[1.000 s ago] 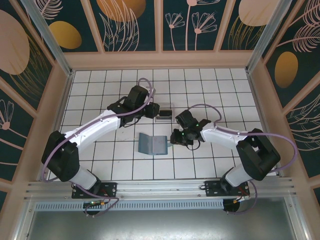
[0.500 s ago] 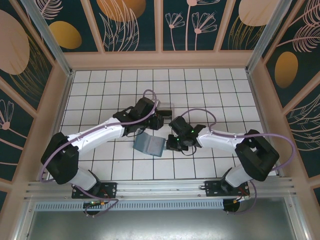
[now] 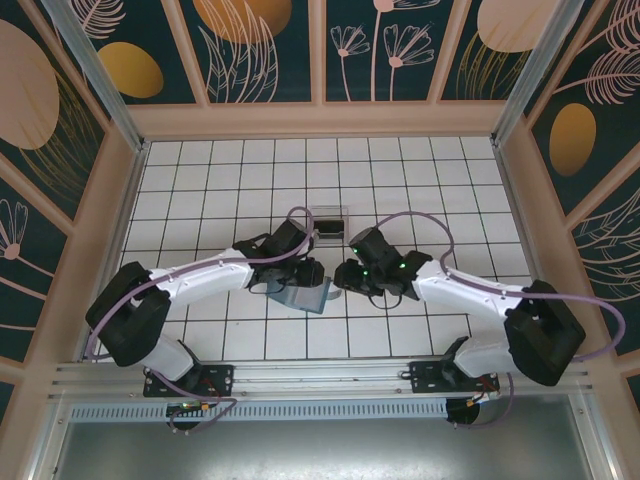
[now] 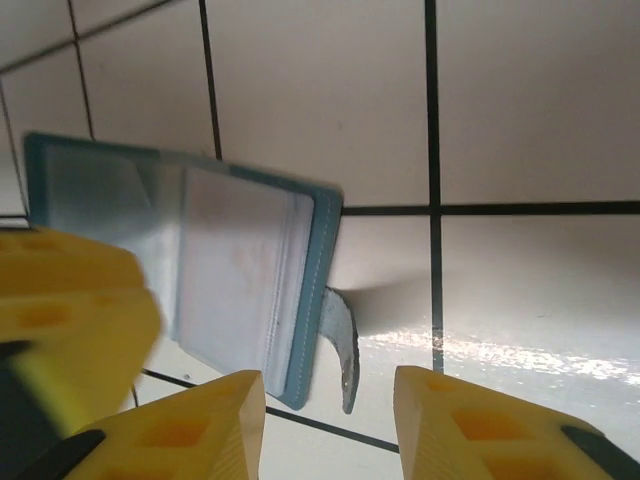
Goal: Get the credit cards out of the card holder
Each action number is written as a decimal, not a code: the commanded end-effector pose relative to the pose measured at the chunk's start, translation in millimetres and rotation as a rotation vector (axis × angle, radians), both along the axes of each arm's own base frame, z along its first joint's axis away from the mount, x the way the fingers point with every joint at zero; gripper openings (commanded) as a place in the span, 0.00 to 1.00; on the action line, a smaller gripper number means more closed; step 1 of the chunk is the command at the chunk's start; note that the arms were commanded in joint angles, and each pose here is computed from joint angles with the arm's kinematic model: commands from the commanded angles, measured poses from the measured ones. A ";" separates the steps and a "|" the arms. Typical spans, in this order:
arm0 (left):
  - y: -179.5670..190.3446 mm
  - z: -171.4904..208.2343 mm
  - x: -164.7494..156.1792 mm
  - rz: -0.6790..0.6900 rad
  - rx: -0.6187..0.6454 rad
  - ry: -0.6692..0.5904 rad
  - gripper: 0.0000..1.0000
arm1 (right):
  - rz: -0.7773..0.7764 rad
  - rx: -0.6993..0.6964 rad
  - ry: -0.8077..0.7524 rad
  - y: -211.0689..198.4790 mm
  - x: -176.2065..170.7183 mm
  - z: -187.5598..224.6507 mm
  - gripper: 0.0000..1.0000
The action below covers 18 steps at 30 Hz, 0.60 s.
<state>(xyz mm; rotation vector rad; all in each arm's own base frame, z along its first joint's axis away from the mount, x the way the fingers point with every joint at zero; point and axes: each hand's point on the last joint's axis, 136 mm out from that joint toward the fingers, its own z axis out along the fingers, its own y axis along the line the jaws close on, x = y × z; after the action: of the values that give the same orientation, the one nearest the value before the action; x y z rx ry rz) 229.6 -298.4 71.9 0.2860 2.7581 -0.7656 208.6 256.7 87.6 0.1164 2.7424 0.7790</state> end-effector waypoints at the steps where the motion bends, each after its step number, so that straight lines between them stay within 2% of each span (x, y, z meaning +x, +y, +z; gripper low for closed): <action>1: -6.6 -10.5 -10.9 -0.017 -0.016 0.060 0.31 | -0.068 -0.027 -0.011 -19.3 2.8 -1.2 0.40; 18: -18.9 -36.3 -22.2 -0.063 -0.002 0.149 0.36 | -0.076 -0.028 -0.003 -22.5 3.7 -4.6 0.42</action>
<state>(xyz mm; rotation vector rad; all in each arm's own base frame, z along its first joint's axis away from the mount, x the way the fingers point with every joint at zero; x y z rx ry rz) 206.8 -307.1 32.9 0.3235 2.9074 -0.7857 211.9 240.9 87.4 0.1824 2.7226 0.7562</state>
